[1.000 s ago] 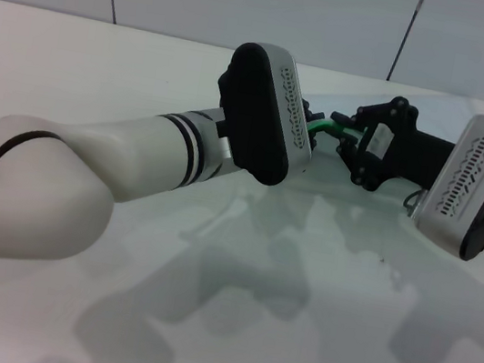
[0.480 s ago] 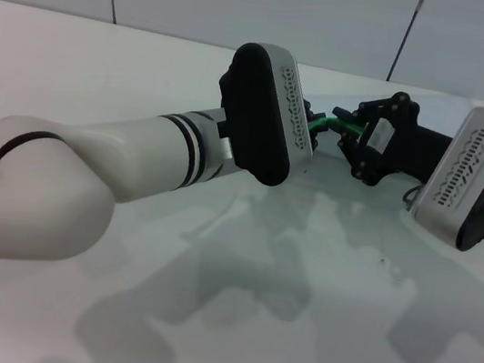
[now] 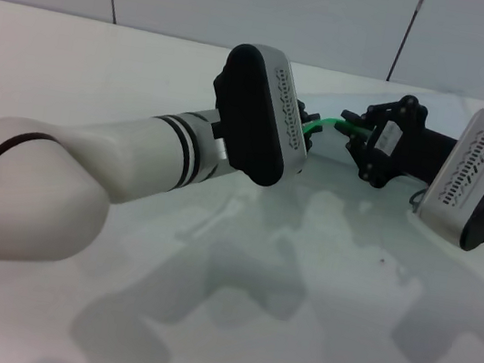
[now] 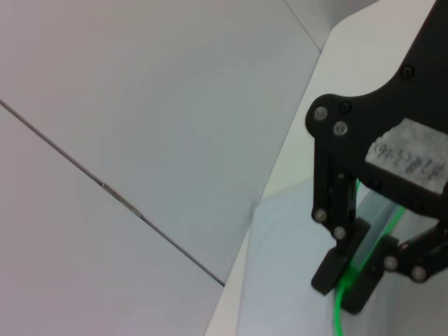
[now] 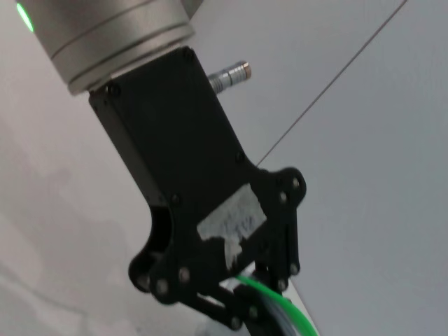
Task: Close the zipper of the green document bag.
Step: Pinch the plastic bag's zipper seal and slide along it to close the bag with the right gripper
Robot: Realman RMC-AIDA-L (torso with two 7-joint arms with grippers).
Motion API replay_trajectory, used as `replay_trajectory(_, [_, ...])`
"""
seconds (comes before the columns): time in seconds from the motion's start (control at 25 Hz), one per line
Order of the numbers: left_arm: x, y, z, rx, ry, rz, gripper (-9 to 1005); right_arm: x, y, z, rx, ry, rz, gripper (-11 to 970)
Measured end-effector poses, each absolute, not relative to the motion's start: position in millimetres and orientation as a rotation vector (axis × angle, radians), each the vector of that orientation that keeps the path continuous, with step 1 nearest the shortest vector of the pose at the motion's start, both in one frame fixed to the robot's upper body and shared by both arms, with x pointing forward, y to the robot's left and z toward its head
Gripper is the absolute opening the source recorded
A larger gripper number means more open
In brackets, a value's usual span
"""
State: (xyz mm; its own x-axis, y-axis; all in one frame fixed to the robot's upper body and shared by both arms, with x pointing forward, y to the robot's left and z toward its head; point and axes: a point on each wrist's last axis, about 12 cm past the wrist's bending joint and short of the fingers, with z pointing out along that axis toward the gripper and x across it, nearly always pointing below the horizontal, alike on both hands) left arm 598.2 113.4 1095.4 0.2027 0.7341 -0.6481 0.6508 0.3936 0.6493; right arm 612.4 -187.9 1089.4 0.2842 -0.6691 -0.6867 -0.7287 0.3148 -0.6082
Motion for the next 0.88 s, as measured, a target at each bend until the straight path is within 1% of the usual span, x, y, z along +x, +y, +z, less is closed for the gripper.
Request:
replay_trajectory(0.28, [594,124,1088,1.292,1.524,0.099,54,615,-200,1079,-1.393,1.475,-0.015,81])
replay_trajectory(0.44, [592,130,1089,1.274,1.531,0.1,55,615,-207,1075,-1.379,1.507,-0.032,79])
replay_trajectory(0.88, [582,160,1094,1.161,1.568,0.117,54,623,-245,1071,-1.23,1.623,-0.117,79])
